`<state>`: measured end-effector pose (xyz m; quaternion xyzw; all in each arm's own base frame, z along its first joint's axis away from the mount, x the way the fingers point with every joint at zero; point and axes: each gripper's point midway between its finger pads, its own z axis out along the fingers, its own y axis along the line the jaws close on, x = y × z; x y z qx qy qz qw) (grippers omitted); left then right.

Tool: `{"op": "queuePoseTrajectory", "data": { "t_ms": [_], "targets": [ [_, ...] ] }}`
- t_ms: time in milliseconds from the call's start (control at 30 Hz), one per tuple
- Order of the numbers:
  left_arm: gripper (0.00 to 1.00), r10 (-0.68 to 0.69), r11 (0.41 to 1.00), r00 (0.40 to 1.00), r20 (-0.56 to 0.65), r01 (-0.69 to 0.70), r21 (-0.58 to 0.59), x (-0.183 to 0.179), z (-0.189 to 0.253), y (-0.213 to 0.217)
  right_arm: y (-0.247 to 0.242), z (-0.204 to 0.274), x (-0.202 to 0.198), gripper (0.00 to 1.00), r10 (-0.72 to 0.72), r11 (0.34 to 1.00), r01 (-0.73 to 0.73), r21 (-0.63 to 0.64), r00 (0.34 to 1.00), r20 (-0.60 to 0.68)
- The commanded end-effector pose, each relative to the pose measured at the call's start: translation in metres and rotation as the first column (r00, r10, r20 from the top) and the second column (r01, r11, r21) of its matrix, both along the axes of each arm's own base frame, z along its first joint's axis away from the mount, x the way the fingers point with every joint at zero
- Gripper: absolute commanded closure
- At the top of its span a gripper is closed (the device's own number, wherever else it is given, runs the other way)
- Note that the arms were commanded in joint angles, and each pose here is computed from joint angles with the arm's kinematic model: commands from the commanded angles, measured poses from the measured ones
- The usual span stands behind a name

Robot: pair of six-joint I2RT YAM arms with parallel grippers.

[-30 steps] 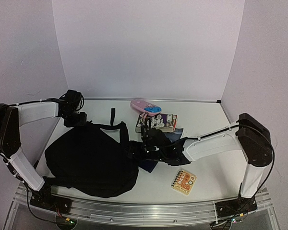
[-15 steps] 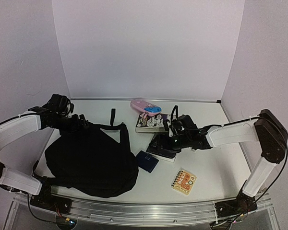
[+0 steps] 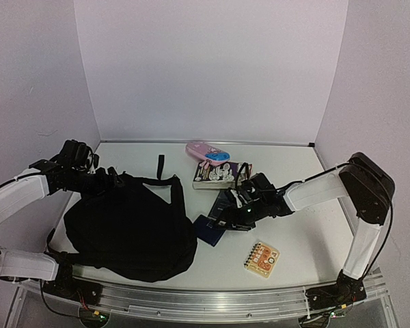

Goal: Pack the student bag
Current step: Pick up the book from the center of the board.

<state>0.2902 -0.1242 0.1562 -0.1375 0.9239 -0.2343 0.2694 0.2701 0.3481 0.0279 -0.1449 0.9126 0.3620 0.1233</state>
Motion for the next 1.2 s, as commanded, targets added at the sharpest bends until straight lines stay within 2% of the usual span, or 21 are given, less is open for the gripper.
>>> {"op": "queuePoseTrajectory", "data": {
  "t_ms": [0, 100, 233, 467, 533, 733, 900, 1000, 1167],
  "targets": [
    [0.08, 0.003, 0.999, 1.0, -0.007, -0.003, -0.033, -0.007, 0.001, -0.001, -0.011, -0.025, -0.001, 0.41, -0.011, 0.998, 0.009, -0.07, 1.0, -0.026],
    [0.08, 0.0, 0.999, 1.0, -0.002, 0.0, -0.044, -0.009, 0.002, -0.002, -0.01, -0.03, -0.002, 0.43, -0.009, 0.997, 0.006, -0.075, 0.999, -0.032],
    [0.08, -0.002, 0.999, 1.0, -0.007, 0.002, -0.053, -0.01, 0.001, -0.004, -0.006, -0.033, -0.001, 0.54, -0.001, 0.998, -0.001, -0.062, 0.999, -0.042],
    [0.08, 0.002, 0.999, 1.0, 0.004, -0.002, -0.045, -0.01, 0.005, -0.002, 0.0, -0.019, 0.0, 0.93, -0.009, 1.0, 0.008, -0.014, 0.999, -0.039],
    [0.08, -0.003, 0.999, 1.0, 0.031, 0.004, -0.043, -0.009, 0.012, -0.001, 0.0, -0.008, 0.003, 1.0, -0.027, 1.0, 0.027, 0.002, 0.999, -0.024],
    [0.07, -0.088, 0.984, 0.984, 0.157, 0.11, -0.137, -0.005, 0.052, -0.029, -0.011, 0.067, 0.019, 1.0, -0.163, 0.984, 0.154, 0.092, 0.981, 0.104],
    [0.07, -0.219, 0.946, 0.935, 0.28, 0.274, -0.172, -0.008, 0.092, -0.082, -0.016, 0.14, 0.016, 1.0, -0.22, 0.957, 0.175, 0.231, 0.958, 0.186],
    [0.07, -0.305, 0.89, 0.879, 0.367, 0.401, -0.219, -0.016, 0.121, -0.118, -0.008, 0.18, 0.004, 1.0, -0.211, 0.937, 0.138, 0.32, 0.955, 0.207],
    [0.04, -0.403, 0.752, 0.763, 0.505, 0.591, -0.293, -0.039, 0.165, -0.153, 0.019, 0.235, -0.022, 1.0, -0.19, 0.878, 0.059, 0.475, 0.954, 0.232]
  ]
}}
